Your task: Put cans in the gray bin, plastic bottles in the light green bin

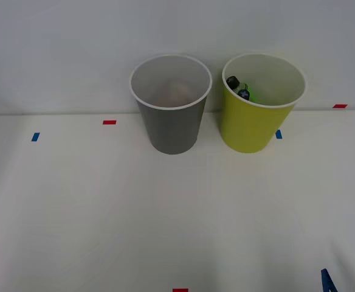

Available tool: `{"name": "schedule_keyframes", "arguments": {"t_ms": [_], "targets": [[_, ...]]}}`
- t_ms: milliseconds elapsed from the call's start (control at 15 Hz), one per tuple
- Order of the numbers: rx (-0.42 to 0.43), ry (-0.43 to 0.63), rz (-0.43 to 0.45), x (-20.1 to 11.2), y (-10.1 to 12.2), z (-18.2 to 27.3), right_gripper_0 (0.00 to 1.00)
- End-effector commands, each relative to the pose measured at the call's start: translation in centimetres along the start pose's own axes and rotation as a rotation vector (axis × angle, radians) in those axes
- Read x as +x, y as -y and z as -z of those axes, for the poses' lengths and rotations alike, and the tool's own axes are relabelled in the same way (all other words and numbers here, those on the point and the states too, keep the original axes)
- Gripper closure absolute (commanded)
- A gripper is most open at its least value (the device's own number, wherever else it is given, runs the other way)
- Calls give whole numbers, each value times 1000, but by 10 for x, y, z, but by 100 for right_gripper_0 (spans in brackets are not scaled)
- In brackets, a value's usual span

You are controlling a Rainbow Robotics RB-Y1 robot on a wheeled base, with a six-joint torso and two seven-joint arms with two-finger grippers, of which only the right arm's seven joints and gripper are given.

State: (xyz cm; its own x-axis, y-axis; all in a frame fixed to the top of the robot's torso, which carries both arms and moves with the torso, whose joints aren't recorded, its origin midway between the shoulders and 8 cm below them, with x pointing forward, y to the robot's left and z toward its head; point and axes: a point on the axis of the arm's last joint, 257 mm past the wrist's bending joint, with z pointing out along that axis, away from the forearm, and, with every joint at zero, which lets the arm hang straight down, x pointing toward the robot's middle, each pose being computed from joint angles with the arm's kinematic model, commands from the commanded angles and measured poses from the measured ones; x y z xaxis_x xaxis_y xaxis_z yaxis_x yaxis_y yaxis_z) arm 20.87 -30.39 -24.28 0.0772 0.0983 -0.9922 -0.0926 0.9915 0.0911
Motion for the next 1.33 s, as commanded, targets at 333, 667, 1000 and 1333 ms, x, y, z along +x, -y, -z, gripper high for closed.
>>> {"name": "schedule_keyframes", "arguments": {"t_ms": [333, 667, 1000, 1333], "targets": [[0, 0, 0, 0, 0, 0, 0], [0, 0, 0, 0, 0, 0, 0], [0, 0, 0, 0, 0, 0, 0], [0, 0, 0, 0, 0, 0, 0]]}}
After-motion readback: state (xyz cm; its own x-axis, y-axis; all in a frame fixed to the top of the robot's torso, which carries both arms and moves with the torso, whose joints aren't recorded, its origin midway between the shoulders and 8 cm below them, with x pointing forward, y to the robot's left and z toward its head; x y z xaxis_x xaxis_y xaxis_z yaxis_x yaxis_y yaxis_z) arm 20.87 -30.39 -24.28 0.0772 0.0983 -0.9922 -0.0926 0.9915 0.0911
